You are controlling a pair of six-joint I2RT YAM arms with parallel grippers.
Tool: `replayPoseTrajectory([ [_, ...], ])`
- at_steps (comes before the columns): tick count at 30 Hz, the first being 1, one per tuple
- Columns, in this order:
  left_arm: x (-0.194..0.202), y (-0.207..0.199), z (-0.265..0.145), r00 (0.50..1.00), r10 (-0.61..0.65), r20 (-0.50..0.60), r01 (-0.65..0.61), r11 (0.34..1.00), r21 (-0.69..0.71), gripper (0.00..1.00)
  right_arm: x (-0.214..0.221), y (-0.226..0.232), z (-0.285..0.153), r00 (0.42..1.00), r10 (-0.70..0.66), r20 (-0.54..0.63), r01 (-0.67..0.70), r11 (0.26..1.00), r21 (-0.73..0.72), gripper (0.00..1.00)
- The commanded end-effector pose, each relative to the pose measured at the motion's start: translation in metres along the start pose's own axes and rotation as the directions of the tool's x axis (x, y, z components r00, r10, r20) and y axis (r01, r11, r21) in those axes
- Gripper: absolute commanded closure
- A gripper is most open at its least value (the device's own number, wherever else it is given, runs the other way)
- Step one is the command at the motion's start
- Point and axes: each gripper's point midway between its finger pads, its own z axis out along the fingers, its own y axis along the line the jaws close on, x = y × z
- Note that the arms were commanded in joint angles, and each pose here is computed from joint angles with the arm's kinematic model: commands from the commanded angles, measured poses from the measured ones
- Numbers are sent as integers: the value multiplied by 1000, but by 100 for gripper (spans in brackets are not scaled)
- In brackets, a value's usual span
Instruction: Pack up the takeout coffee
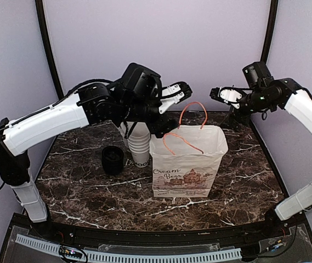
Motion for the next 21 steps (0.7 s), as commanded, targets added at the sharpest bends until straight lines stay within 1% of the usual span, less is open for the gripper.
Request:
replayPoseTrajectory([
  [1, -30, 61, -45, 979, -113, 170, 127, 989, -75, 16, 0, -31, -16, 990, 116, 84, -118, 993, 21, 1],
  [4, -16, 100, -50, 955, -241, 172, 264, 957, -122, 15, 15, -50, -13, 967, 234, 105, -236, 972, 14, 1],
  [5, -2, 123, -52, 944, -292, 152, 314, 936, -157, 16, 21, -54, -13, 954, 275, 116, -278, 961, 7, 1],
  [6, 6, 133, -52, 919, -365, 146, 387, 907, -165, 18, 28, -59, -11, 940, 316, 129, -320, 947, 7, 1],
  [7, 27, 157, -52, 899, -423, 112, 437, 877, -200, 22, 34, -61, -10, 925, 353, 144, -357, 934, 5, 1],
  [8, 39, 165, -52, 867, -489, 99, 499, 841, -208, 25, 42, -63, -9, 908, 391, 154, -396, 918, 5, 1],
  [9, 63, 182, -51, 833, -550, 66, 549, 805, -224, 29, 50, -65, -7, 890, 424, 170, -432, 902, 14, 1],
  [10, 75, 190, -52, 785, -616, 62, 612, 758, -226, 32, 55, -69, -5, 871, 449, 198, -463, 886, 33, 1],
  [11, 98, 201, -52, 726, -687, 42, 677, 702, -220, 37, 62, -67, -2, 855, 472, 213, -492, 870, 45, 1],
  [12, 111, 206, -52, 693, -721, 34, 708, 670, -222, 39, 66, -67, -1, 838, 493, 235, -519, 852, 63, 1],
  [13, 134, 213, -52, 623, -782, 22, 768, 607, -205, 44, 70, -64, 1, 819, 515, 254, -547, 834, 73, 1],
  [14, 164, 218, -48, 572, -820, -4, 799, 558, -224, 46, 73, -61, 3, 802, 534, 269, -570, 818, 74, 2],
  [15, 165, 219, -49, 526, -850, 15, 838, 515, -179, 48, 76, -57, 4, 788, 551, 274, -586, 808, 60, 2],
  [16, 191, 219, -45, 475, -880, -5, 862, 467, -195, 49, 80, -53, 6, 776, 568, 273, -599, 799, 41, 2],
  [17, 191, 220, -45, 442, -897, 12, 886, 435, -158, 50, 85, -52, 6, 770, 576, 275, -607, 794, 34, 1],
  [18, 208, 218, -41, 407, -913, -4, 901, 402, -164, 50, 91, -53, 7, 765, 584, 271, -617, 785, 50, 1],
  [19, 206, 216, -37, 387, -922, 0, 915, 384, -124, 49, 95, -55, 7, 765, 585, 269, -621, 780, 69, 1],
  [20, 213, 213, -31, 371, -929, -14, 922, 370, -111, 44, 98, -55, 8, 768, 585, 261, -622, 779, 82, 1],
  [21, 216, 211, -27, 356, -934, -19, 928, 356, -107, 42, 99, -54, 9, 771, 585, 252, -619, 782, 80, 1],
])
